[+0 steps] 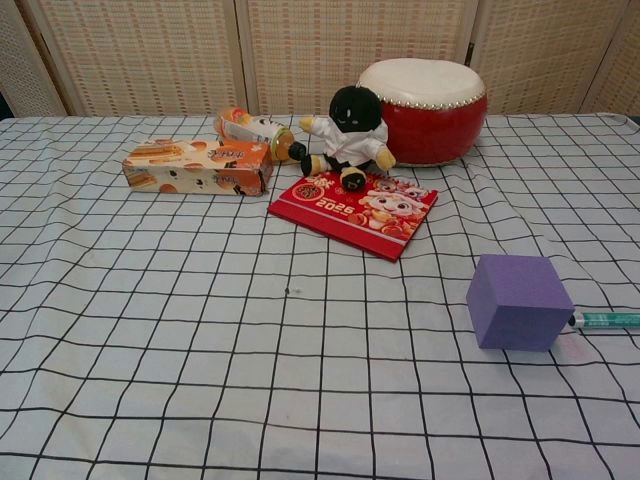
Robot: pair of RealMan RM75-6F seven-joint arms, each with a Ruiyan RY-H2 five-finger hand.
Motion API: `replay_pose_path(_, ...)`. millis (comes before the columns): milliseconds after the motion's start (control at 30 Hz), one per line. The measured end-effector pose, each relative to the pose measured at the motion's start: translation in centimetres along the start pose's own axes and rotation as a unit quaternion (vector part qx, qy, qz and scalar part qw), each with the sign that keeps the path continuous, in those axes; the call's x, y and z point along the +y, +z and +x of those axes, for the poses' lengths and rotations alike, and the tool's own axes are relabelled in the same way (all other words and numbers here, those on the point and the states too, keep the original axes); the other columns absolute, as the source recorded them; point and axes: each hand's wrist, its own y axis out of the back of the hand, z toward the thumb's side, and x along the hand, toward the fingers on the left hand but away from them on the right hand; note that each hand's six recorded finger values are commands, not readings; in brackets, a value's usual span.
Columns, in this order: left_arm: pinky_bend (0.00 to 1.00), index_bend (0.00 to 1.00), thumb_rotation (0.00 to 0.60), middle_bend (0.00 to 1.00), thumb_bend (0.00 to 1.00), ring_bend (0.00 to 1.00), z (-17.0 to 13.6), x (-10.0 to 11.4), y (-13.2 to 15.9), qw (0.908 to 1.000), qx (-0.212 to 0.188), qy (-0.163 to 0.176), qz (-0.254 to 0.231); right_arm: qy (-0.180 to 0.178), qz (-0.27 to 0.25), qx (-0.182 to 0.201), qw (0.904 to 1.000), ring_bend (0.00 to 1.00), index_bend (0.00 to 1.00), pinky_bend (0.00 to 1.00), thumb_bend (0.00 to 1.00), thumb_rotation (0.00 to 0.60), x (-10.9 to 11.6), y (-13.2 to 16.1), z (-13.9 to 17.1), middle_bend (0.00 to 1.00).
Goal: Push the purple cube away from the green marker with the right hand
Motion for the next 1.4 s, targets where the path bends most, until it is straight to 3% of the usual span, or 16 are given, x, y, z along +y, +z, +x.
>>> replay_pose_path(333,0.02,0.00,0.600,0.00,0.41,0.00,-0.4,0.2,0.1,1.0000,-0.006,-0.002,-0.006,0.026,0.005,0.006,0.9996,0.00,0.00,0.00,0.18,0.600,-0.9,0.5,0.1,0.00)
replay_pose_path(433,0.02,0.00,0.600,0.00,0.41,0.00,-0.4,0.2,0.2,0.9999,-0.008,-0.005,-0.011,0.039,0.009,0.006,0.9992,0.00,0.01,0.00,0.18,0.600,-1.5,0.7,-0.1,0.05)
replay_pose_path(700,0.02,0.00,0.600,0.00,0.41,0.00,0.0,-0.4,0.5,0.9995,-0.015,-0.023,-0.017,0.104,0.043,0.036,0.9929,0.00,0.21,0.00,0.18,0.600,-6.1,3.2,-2.9,0.25)
replay_pose_path(867,0.02,0.00,0.600,0.00,0.41,0.00,0.1,-0.5,0.4,0.9993,-0.013,-0.028,-0.020,0.119,0.060,0.045,0.9901,0.04,0.35,0.00,0.18,0.600,-7.8,4.8,-4.1,0.35)
replay_pose_path(1067,0.02,0.00,0.600,0.00,0.41,0.00,0.1,-0.4,0.2,0.9992,-0.010,-0.029,-0.025,0.136,0.075,0.045,0.9868,0.06,0.42,0.00,0.18,0.600,-9.7,5.3,-4.5,0.40)
replay_pose_path(1400,0.02,0.00,0.600,0.00,0.41,0.00,0.2,-0.5,0.1,0.9989,-0.012,-0.036,-0.028,0.165,0.107,0.026,0.9802,0.08,0.44,0.00,0.18,0.600,-12.2,4.9,-5.1,0.41)
